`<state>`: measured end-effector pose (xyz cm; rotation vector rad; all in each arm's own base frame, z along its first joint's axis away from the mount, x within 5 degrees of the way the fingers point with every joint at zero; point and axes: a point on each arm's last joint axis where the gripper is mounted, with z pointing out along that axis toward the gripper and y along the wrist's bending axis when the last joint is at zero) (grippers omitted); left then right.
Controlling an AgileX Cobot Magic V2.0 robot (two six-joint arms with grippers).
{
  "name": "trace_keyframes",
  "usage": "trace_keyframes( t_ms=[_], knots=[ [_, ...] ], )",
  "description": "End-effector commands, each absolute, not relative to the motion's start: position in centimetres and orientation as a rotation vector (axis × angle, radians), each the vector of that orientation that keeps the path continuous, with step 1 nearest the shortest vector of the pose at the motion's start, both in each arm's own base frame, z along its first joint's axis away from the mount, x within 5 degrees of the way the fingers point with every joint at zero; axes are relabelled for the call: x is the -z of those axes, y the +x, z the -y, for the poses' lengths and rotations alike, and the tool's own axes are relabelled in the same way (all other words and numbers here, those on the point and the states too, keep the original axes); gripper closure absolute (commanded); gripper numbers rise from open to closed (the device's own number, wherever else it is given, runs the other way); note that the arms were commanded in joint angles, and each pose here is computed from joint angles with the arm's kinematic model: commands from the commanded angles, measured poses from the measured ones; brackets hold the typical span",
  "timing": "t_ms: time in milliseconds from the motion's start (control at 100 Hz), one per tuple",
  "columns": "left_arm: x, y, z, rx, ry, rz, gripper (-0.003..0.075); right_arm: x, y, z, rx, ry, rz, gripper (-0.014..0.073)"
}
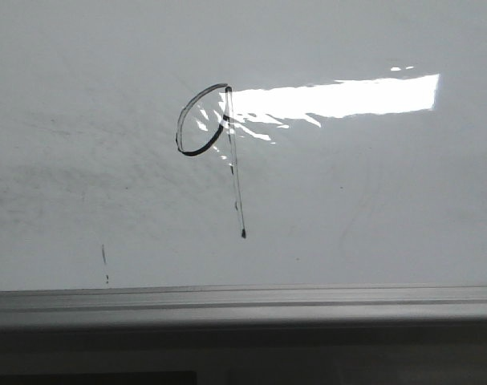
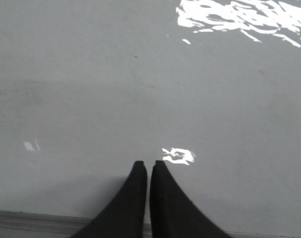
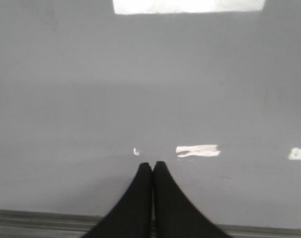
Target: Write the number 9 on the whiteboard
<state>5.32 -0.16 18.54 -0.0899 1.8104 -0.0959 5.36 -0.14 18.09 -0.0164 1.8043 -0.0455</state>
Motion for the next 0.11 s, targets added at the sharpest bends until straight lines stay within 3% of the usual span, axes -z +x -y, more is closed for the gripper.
trace_keyframes(
  t_ms=[0,100],
  knots=[
    [-17.67,5.33,0.18,0.111,-0.102,-1.783,0.0741,-17.96,5.30,0.17,0.058,-0.021,-1.779,0.0659],
    [-17.67,5.33,0.18,0.111,-0.102,-1.783,0.0741,-17.96,5.30,0.17,0.058,-0.021,-1.779,0.0659]
  ],
)
